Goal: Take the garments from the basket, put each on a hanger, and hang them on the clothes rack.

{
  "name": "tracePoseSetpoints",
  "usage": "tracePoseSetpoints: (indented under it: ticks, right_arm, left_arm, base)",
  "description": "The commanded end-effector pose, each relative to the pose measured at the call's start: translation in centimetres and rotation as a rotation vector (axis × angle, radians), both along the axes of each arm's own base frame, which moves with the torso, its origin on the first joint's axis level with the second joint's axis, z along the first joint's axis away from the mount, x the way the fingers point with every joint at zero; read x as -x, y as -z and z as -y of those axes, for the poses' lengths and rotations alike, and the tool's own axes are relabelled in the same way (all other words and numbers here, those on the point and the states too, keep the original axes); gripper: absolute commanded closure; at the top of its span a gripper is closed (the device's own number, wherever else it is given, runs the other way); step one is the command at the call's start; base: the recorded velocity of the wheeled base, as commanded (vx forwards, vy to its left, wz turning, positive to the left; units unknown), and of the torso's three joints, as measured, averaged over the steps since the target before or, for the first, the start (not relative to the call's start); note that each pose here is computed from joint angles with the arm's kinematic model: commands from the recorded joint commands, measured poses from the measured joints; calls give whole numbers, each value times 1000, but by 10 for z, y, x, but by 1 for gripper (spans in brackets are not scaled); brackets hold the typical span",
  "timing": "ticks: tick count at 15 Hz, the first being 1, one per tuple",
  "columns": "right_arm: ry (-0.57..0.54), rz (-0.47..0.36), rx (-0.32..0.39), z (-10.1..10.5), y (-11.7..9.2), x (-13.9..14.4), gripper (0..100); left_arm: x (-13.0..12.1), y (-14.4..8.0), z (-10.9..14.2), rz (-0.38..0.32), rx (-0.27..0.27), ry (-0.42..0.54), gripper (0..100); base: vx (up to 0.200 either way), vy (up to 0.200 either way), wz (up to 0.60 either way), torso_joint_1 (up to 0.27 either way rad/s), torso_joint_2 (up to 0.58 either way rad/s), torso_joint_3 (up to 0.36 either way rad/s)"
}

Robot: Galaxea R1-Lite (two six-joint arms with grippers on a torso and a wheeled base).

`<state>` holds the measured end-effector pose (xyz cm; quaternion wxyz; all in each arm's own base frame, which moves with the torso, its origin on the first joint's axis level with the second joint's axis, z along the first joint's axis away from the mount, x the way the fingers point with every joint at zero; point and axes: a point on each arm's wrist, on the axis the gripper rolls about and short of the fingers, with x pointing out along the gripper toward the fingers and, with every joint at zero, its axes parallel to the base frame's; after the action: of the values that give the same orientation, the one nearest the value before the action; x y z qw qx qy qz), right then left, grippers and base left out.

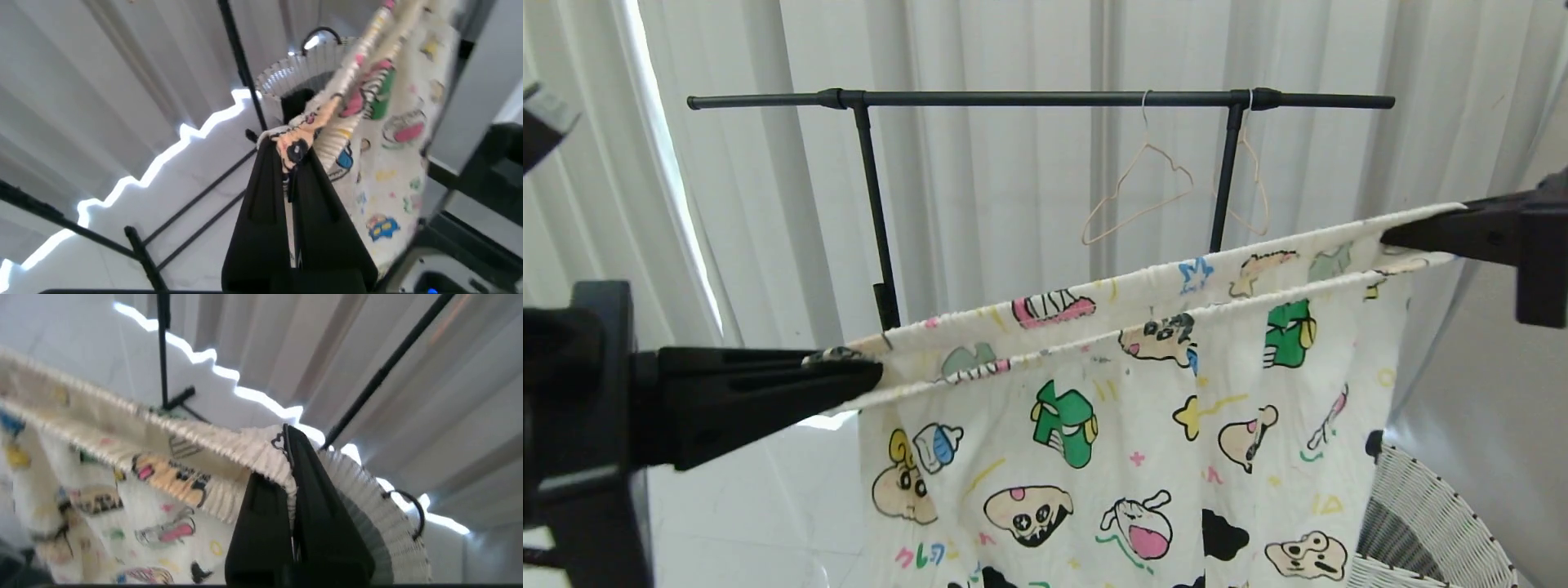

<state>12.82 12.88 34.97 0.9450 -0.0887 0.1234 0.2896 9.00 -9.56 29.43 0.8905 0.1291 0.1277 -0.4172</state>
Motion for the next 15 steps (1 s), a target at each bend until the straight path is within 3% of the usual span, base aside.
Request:
tracePoseSetpoints:
  ticks: [1,5,11,13,15]
  right_arm:
    - [-8,-24,18,-25,13,-27,100]
    - [-24,-2,1,-46,19,-42,100]
    - [-26,-13,6,-47,23,-43,100]
    - [-15,-17,16,-43,23,-41,100]
    - [2,-26,29,-27,16,-28,100]
  left_arm:
    - [27,10,-15,21,15,87,100]
    - [41,21,-12,53,-37,204,100]
    - [45,26,-9,60,-63,241,100]
    - [42,28,-10,59,-70,187,100]
    - [28,27,-14,61,-89,21,100]
  base:
    - [0,0,0,0,0,0]
    - [0,0,0,0,0,0]
    - [0,0,0,0,0,0]
    - [0,0,0,0,0,0]
    - [0,0,0,0,0,0]
